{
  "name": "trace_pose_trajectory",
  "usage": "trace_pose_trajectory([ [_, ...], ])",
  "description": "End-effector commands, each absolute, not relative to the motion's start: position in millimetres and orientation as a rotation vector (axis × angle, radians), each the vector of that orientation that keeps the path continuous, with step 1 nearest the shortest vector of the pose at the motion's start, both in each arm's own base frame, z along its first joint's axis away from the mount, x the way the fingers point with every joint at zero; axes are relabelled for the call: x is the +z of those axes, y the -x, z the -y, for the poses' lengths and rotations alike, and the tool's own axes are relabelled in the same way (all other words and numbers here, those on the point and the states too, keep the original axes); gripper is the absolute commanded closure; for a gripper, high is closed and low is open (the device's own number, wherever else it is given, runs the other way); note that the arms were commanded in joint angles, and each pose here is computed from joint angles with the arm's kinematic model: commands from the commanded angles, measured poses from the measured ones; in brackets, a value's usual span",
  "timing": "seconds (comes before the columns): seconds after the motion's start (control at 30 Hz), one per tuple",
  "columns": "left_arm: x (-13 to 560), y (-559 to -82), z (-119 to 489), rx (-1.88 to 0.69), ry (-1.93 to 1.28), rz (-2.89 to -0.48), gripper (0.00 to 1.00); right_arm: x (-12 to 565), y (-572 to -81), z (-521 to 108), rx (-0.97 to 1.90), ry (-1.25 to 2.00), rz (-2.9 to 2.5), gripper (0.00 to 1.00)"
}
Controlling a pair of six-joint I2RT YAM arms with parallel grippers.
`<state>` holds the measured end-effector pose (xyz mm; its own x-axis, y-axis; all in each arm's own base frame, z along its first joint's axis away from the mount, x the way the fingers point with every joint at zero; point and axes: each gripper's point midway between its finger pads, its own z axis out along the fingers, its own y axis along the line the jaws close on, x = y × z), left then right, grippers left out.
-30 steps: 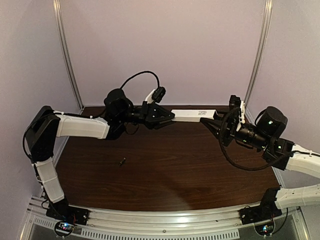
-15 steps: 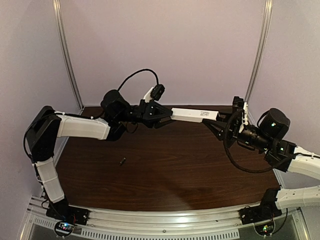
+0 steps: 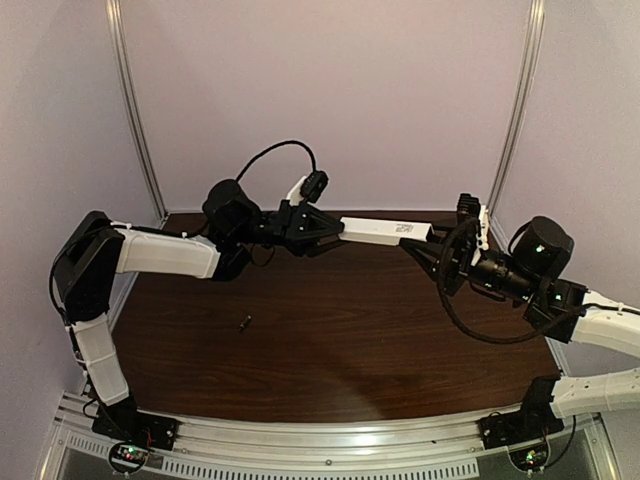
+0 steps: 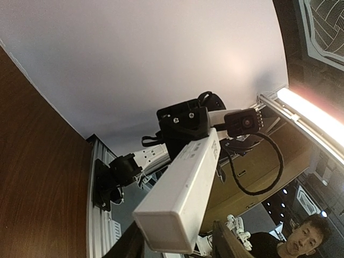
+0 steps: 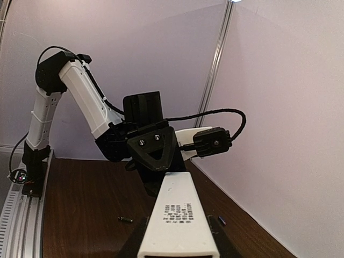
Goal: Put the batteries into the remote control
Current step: Pass from the right arm to the left
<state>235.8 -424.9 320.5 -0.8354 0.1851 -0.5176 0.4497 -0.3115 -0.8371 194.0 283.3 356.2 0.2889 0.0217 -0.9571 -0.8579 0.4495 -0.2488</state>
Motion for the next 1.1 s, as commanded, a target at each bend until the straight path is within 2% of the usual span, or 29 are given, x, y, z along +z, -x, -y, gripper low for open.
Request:
trace_pose_trajectory([
  [0.0, 350, -229, 421, -2.251, -0.914, -1.565, 0.56, 316, -196, -291, 0.725, 0.989, -1.246, 1.0],
  [0.13, 352, -227, 422, -2.271, -0.913, -1.56, 0.56, 317, -196, -293, 0.723, 0.986, -1.228, 1.0],
  [0.23, 353, -227, 422, -2.296, -0.903, -1.554, 0.5, 319, -195, -295, 0.736, 0.983, -1.212, 1.0],
  [0.33, 351, -227, 423, -2.308, -0.897, -1.556, 0.5, 322, -194, -298, 0.746, 0.982, -1.197, 1.0],
  [0.43, 351, -226, 423, -2.314, -0.904, -1.553, 0.57, 322, -195, -299, 0.731, 0.991, -1.189, 1.0],
  [0.57, 354, -222, 420, -2.337, -0.914, -1.529, 0.73, 315, -197, -300, 0.711, 1.006, -1.208, 1.0],
  [0.67, 354, -220, 418, -2.35, -0.913, -1.517, 0.81, 310, -198, -298, 0.701, 1.007, -1.228, 0.94],
  [0.77, 354, -219, 414, -2.359, -0.911, -1.508, 0.87, 307, -200, -295, 0.679, 1.008, -1.252, 0.83],
  [0.83, 353, -220, 412, -2.362, -0.905, -1.509, 0.9, 306, -200, -292, 0.666, 1.006, -1.267, 0.8],
  [0.93, 352, -221, 407, -2.364, -0.903, -1.505, 0.95, 302, -202, -289, 0.648, 1.005, -1.298, 0.67],
  [1.07, 350, -221, 404, -2.367, -0.892, -1.511, 1.0, 295, -205, -289, 0.622, 1.023, -1.346, 0.58],
])
